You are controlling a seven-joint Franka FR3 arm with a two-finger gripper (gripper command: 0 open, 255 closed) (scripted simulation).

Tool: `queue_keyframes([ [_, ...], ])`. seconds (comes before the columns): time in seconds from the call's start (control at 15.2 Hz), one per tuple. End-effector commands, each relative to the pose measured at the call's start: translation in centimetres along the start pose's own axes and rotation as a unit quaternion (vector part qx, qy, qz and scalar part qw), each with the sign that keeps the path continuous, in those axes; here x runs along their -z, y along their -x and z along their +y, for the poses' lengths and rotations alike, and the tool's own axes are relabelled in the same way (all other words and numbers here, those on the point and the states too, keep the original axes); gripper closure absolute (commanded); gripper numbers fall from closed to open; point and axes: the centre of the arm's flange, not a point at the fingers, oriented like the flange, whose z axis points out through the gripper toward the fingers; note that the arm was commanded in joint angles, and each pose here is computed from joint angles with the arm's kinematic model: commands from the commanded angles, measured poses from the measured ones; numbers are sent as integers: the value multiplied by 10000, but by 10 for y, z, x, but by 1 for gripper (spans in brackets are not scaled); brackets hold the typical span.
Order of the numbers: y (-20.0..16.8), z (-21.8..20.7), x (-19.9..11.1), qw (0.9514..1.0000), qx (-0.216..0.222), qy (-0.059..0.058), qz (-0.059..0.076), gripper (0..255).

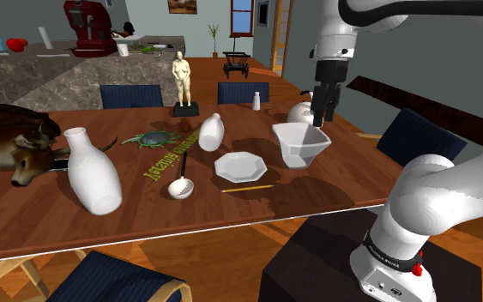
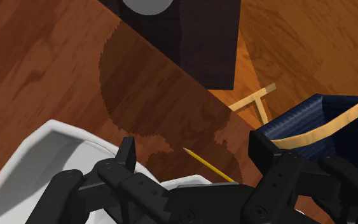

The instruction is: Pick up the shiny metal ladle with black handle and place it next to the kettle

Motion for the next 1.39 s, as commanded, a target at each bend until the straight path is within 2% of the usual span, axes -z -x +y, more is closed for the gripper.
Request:
queue_keyframes([
  [0.0, 0, 0, 0, 10000, 0, 0, 0, 0],
  [0.33, -36, -43, -30, 9986, -480, 39, 210, 0],
  [0.66, -76, -81, -59, 9945, -958, 78, 420, 0],
  [0.99, -122, -115, -87, 9876, -1434, 116, 628, 0],
  [1.32, -171, -145, -113, 9780, -1905, 155, 835, 0],
])
